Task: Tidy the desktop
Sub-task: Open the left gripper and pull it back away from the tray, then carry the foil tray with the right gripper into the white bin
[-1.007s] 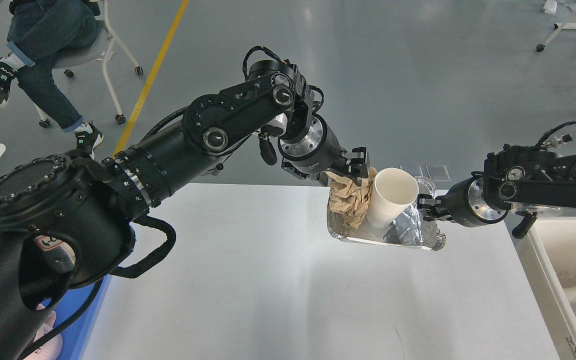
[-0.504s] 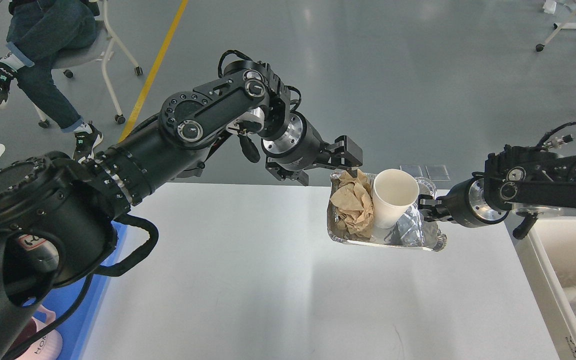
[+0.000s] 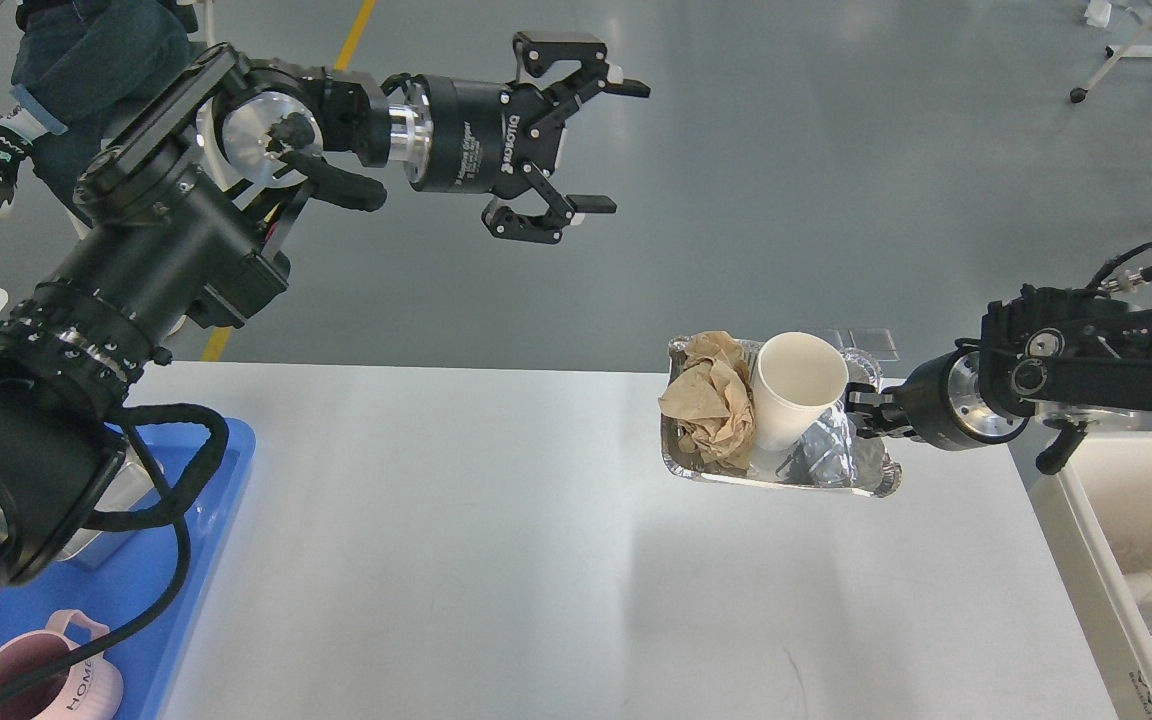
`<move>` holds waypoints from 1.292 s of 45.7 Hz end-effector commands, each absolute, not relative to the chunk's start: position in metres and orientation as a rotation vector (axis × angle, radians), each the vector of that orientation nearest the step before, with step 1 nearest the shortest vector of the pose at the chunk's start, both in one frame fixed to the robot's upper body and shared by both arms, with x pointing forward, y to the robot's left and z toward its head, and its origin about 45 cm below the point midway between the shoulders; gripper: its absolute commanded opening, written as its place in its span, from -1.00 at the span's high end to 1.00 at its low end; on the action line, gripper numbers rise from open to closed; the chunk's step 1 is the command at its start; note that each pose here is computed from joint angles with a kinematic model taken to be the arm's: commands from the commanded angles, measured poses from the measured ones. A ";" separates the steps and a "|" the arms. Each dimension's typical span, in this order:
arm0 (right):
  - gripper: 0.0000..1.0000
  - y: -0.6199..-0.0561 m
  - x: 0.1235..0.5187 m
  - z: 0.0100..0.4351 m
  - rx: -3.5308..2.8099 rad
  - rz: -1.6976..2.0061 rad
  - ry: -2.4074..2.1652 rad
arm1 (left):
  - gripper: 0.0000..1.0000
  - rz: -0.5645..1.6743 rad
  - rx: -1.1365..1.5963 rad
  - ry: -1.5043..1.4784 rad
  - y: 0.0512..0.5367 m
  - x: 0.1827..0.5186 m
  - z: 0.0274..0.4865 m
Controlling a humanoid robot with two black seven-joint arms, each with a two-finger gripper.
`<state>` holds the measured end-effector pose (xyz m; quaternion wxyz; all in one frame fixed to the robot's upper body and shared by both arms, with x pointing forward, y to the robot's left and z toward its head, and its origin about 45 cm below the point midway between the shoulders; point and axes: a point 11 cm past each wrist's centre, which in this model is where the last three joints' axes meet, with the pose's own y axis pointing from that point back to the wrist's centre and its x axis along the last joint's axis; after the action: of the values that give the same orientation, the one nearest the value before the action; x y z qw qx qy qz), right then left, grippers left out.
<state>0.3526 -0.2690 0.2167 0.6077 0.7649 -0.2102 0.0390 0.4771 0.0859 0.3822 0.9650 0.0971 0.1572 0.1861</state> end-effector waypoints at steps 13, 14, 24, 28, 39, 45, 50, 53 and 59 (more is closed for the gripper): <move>1.00 -0.296 0.350 0.219 1.752 0.044 -0.560 | -1.00 0.683 -0.390 0.979 0.214 0.500 0.302; 1.00 -0.298 0.350 0.220 1.750 0.041 -0.567 | -1.00 0.685 -0.410 0.999 0.217 0.498 0.295; 1.00 -0.305 0.350 0.222 1.750 0.030 -0.591 | -1.00 0.752 -0.614 1.142 0.263 0.479 0.244; 1.00 -0.307 0.348 0.220 1.749 0.023 -0.596 | -1.00 0.769 -0.685 1.170 0.275 0.475 0.237; 1.00 -0.318 0.350 0.225 1.756 0.007 -0.651 | -1.00 0.795 -0.697 1.183 0.285 0.469 0.226; 1.00 -0.343 0.349 0.232 1.728 -0.019 -0.734 | -1.00 0.827 -0.686 1.166 0.301 0.468 0.228; 1.00 -0.377 0.343 0.241 1.690 -0.056 -0.833 | -1.00 0.844 -0.678 1.160 0.309 0.467 0.228; 1.00 -0.404 0.338 0.250 1.664 -0.083 -0.921 | -1.00 0.858 -0.677 1.157 0.315 0.466 0.228; 1.00 -0.448 0.321 0.260 1.621 -0.141 -1.072 | -1.00 0.874 -0.674 1.161 0.321 0.463 0.223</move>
<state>0.3344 -0.4129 0.2513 0.5768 0.7074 -0.4064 -0.0415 0.4657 0.3161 0.2268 0.6991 -0.3039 0.5193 0.3863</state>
